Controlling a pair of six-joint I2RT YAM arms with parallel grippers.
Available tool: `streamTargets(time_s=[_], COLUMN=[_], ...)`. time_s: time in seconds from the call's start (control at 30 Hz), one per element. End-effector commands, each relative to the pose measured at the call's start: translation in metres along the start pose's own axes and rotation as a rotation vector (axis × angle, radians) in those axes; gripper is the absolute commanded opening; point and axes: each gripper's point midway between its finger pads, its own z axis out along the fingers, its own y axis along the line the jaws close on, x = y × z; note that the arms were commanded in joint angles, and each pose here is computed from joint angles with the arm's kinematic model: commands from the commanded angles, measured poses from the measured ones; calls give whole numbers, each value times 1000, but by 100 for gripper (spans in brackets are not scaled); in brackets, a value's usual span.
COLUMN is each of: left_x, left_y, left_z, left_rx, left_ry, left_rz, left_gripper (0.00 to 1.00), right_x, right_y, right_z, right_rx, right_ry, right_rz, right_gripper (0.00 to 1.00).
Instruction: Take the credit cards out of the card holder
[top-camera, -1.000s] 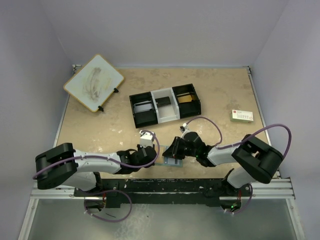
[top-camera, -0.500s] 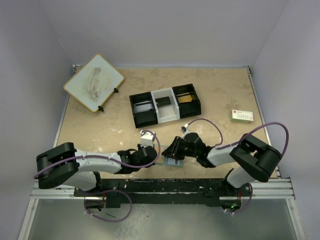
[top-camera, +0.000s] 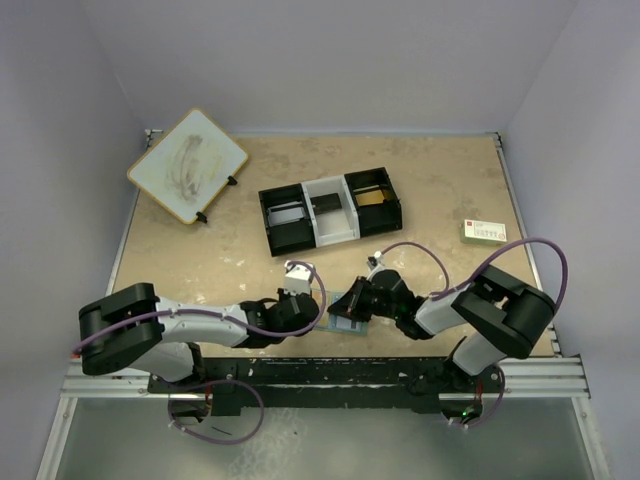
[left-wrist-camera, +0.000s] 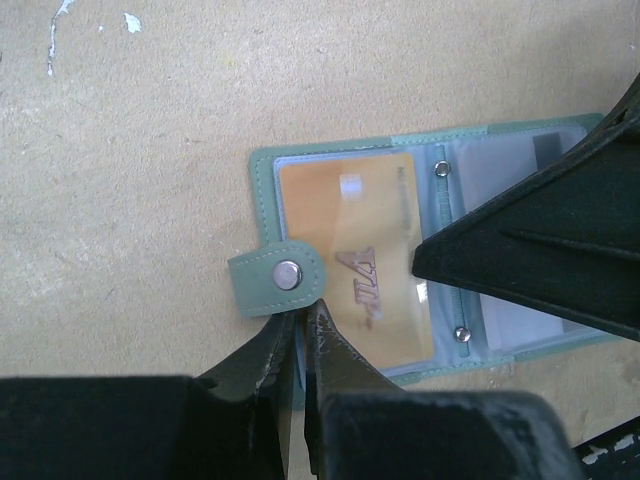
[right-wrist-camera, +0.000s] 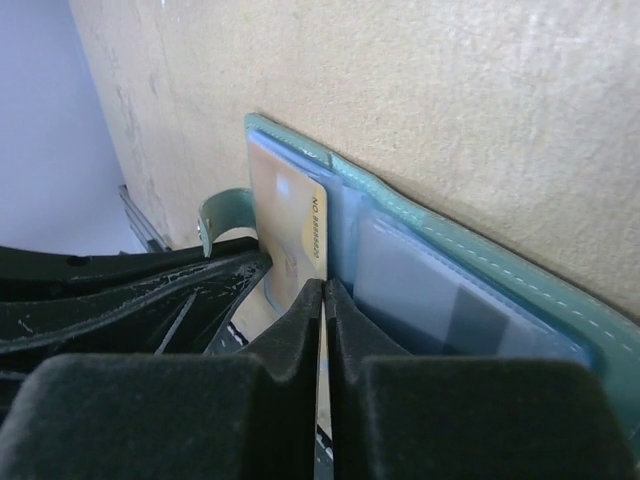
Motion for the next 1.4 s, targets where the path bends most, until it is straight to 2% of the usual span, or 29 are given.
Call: streamTargets(time_s=[0.0, 0.3, 0.8, 0.87, 1.0, 1.37], left_x=[19, 21, 16, 15, 15, 24], left_y=[-16, -3, 1, -2, -5, -10], left_z=[3, 3, 1, 0, 0, -2], left_rx=[51, -7, -18, -10, 3, 38], left_ry=[78, 71, 54, 54, 60, 95], left_rz=[-21, -26, -28, -27, -26, -56], left_gripper=[0, 0, 0, 0, 0, 0], right_x=[3, 9, 4, 5, 8, 11], right_y=[11, 15, -2, -3, 2, -9], right_z=[5, -7, -27, -25, -20, -3], right_rx=[-17, -36, 21, 30, -8, -19], right_ry=[-9, 21, -34, -26, -5, 2], right_rz=[-30, -37, 14, 16, 9, 85], right_gripper=[0, 0, 0, 9, 18, 22])
